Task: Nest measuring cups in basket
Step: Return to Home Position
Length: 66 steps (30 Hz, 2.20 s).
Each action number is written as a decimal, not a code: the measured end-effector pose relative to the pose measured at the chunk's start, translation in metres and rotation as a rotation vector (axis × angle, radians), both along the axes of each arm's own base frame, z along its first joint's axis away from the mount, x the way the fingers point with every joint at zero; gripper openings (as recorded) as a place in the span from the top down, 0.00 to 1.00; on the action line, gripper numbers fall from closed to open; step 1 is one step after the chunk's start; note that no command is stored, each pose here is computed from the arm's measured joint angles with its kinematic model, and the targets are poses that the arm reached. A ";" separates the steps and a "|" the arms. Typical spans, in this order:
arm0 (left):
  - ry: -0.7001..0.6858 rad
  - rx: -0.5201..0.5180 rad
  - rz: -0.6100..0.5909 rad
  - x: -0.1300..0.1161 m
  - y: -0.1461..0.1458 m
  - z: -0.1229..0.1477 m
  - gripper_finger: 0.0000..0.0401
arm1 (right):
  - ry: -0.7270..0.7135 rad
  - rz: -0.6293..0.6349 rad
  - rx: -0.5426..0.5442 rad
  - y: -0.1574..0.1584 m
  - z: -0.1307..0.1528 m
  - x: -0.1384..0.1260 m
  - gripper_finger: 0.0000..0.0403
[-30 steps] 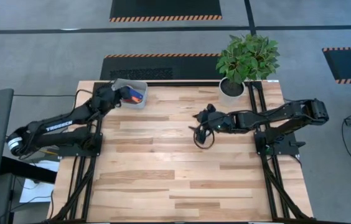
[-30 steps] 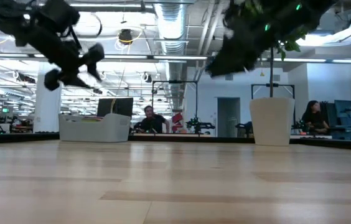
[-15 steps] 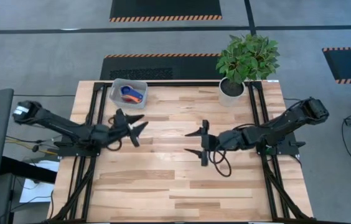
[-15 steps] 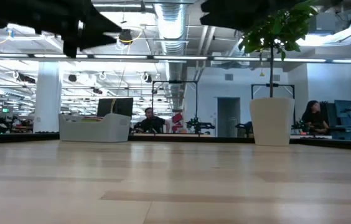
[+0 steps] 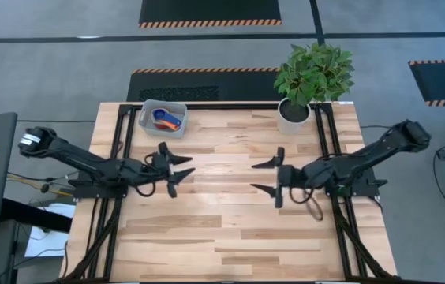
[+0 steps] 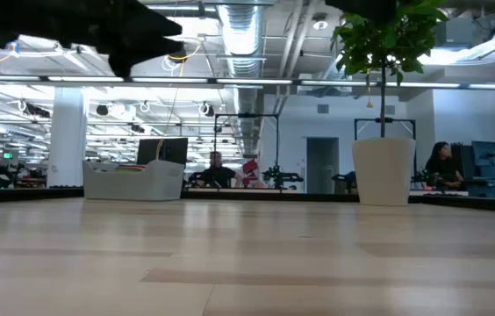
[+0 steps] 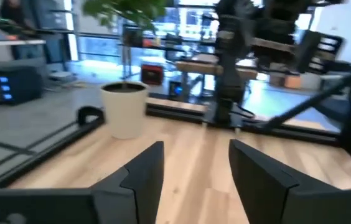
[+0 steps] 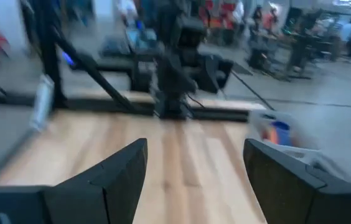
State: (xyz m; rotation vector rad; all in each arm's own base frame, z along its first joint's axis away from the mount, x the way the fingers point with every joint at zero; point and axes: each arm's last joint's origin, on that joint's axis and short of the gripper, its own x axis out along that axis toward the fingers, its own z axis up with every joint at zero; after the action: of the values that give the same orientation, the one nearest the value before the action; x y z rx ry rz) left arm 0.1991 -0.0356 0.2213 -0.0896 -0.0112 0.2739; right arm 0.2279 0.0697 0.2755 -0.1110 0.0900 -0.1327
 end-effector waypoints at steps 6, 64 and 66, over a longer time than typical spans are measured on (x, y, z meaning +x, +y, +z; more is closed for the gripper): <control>-0.093 0.025 -0.118 0.027 0.006 -0.013 0.72 | -0.134 0.045 0.158 -0.022 -0.048 -0.024 0.28; -0.088 0.046 -0.023 -0.104 0.051 -0.046 1.00 | -0.197 0.057 0.225 -0.052 -0.093 -0.136 0.88; -0.070 0.049 -0.026 -0.103 0.051 -0.048 1.00 | -0.203 0.055 0.217 -0.052 -0.099 -0.135 0.88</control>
State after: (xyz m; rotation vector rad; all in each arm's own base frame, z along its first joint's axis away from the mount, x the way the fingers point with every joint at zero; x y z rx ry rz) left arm 0.0957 0.0155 0.1733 -0.0503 -0.0867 0.2438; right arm 0.0934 0.0181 0.1761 0.1169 -0.1011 -0.0776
